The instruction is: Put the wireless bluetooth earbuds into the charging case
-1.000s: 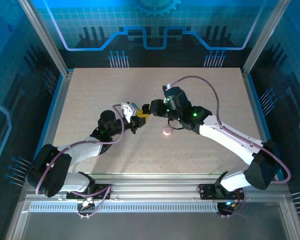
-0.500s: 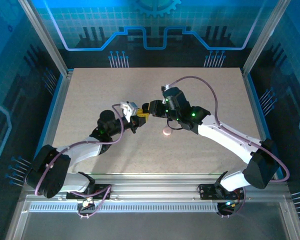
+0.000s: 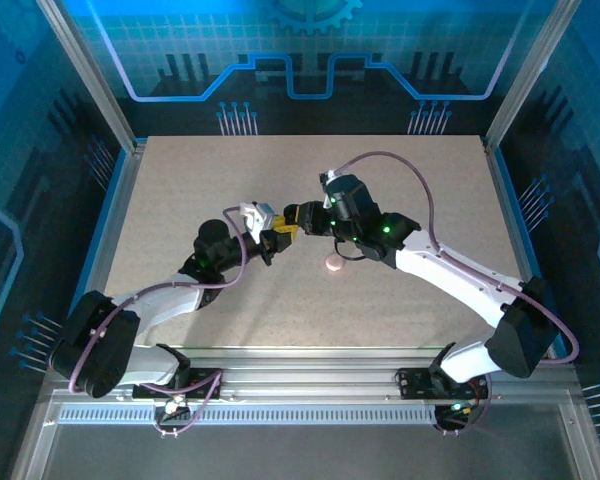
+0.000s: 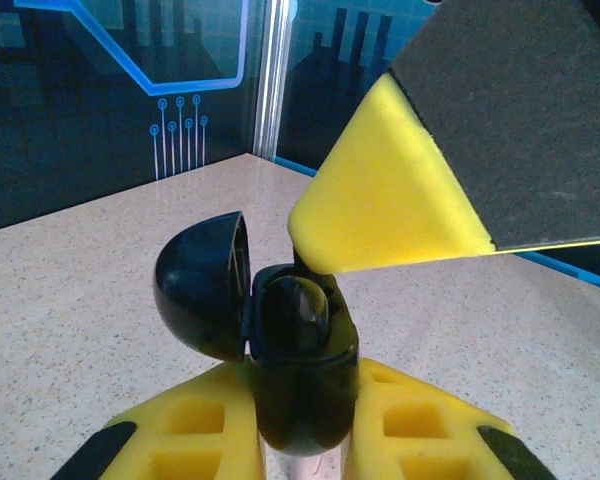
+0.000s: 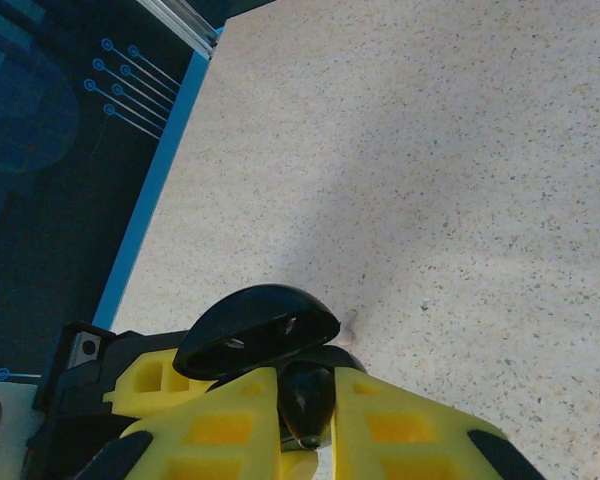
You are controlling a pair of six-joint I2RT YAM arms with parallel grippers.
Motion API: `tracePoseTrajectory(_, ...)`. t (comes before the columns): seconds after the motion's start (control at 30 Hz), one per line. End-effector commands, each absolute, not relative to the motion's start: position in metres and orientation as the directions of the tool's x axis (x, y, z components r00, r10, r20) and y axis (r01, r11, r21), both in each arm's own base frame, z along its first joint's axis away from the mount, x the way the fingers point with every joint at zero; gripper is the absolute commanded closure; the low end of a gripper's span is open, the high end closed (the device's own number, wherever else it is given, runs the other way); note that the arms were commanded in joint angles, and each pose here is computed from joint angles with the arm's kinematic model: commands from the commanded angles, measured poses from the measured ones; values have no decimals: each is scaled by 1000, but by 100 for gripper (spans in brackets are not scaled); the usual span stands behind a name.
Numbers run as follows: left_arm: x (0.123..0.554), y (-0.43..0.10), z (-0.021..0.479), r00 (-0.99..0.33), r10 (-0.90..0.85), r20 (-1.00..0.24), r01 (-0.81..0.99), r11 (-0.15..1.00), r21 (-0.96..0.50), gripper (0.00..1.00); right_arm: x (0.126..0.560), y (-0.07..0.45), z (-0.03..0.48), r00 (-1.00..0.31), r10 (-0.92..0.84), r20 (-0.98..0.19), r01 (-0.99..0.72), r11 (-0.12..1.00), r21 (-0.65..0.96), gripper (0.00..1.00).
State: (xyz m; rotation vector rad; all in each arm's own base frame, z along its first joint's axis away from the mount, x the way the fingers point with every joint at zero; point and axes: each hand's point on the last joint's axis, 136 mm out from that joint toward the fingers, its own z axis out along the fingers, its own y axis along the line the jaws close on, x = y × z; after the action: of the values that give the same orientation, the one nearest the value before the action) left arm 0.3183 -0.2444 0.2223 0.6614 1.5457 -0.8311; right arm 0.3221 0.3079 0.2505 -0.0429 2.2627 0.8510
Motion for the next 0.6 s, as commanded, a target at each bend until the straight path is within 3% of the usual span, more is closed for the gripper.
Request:
tracePoseTrajectory(0.0,318,-246,254,-57,-87,-995,811,577,-97,85,316,318,250,-754,154,-638,-306,778,549,82)
tracePoseTrajectory(0.57,315,-245,256,-51,-81,-995,811,578,-89,85,317,306,281,-708,191,-680,-317,774,548,52)
